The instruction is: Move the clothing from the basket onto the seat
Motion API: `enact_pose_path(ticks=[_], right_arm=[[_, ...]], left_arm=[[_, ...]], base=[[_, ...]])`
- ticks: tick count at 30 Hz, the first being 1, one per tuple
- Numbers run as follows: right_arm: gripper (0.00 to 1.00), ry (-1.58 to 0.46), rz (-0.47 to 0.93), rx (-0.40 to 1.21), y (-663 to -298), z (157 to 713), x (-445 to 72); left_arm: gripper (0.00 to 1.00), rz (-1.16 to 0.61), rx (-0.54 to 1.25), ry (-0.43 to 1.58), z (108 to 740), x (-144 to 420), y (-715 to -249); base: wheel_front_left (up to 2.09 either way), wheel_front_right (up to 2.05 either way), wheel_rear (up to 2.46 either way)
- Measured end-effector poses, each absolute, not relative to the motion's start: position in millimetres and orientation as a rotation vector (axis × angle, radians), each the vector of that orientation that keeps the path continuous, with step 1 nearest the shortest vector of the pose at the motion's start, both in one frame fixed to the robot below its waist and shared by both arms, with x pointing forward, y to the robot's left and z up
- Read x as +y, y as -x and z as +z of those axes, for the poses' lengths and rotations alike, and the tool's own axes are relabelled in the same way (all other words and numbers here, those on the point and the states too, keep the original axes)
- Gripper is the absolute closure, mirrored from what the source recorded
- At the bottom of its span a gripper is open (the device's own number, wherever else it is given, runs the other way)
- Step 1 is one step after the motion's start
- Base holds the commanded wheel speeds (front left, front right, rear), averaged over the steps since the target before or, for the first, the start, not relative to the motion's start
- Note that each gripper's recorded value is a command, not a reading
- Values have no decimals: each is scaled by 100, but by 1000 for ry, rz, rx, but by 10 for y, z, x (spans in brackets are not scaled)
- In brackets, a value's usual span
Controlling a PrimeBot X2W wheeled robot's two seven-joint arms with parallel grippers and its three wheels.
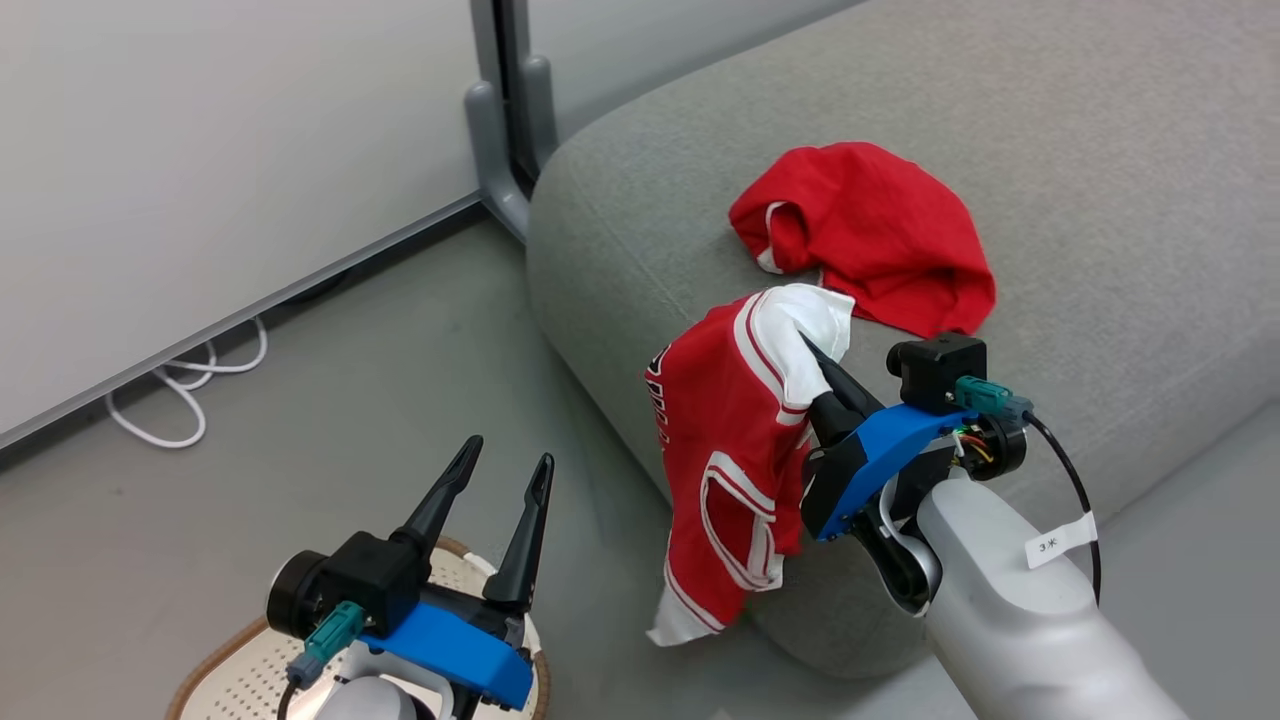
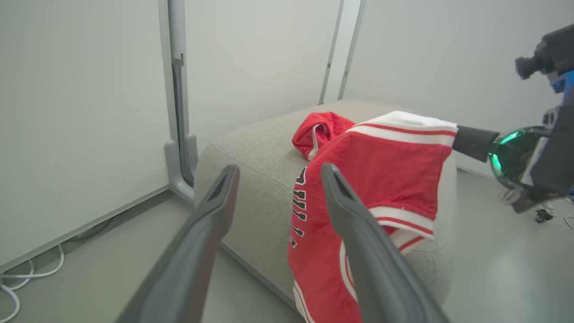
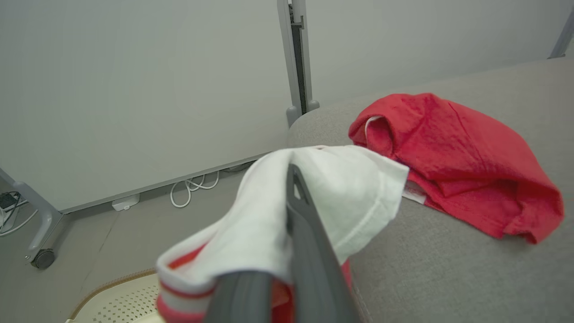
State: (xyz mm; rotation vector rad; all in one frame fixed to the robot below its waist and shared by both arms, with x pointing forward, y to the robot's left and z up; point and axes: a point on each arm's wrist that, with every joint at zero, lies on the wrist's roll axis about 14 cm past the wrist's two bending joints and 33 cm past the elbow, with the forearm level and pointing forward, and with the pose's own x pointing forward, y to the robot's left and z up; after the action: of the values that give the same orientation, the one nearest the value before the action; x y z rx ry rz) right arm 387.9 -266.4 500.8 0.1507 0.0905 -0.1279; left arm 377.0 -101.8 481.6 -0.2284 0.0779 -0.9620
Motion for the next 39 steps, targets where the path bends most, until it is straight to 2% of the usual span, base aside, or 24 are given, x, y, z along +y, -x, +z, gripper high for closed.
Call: enact_pose_path(ticks=[10, 23, 39], right_arm=[[100, -166, -177, 102, -3790, 4929, -2794], [100, -193, -179, 70, -3894, 5014, -2800], [100, 11, -381, -173, -4596, 6291, -4076]], left_arm=[[0, -1013, 91, 229, 4769, -1160, -3758], [0, -998, 89, 235, 4749, -1113, -3824], [0, -1006, 47, 243, 4614, -1053, -4197]], base=[[0, 0, 0], [0, 0, 0], [0, 0, 0]])
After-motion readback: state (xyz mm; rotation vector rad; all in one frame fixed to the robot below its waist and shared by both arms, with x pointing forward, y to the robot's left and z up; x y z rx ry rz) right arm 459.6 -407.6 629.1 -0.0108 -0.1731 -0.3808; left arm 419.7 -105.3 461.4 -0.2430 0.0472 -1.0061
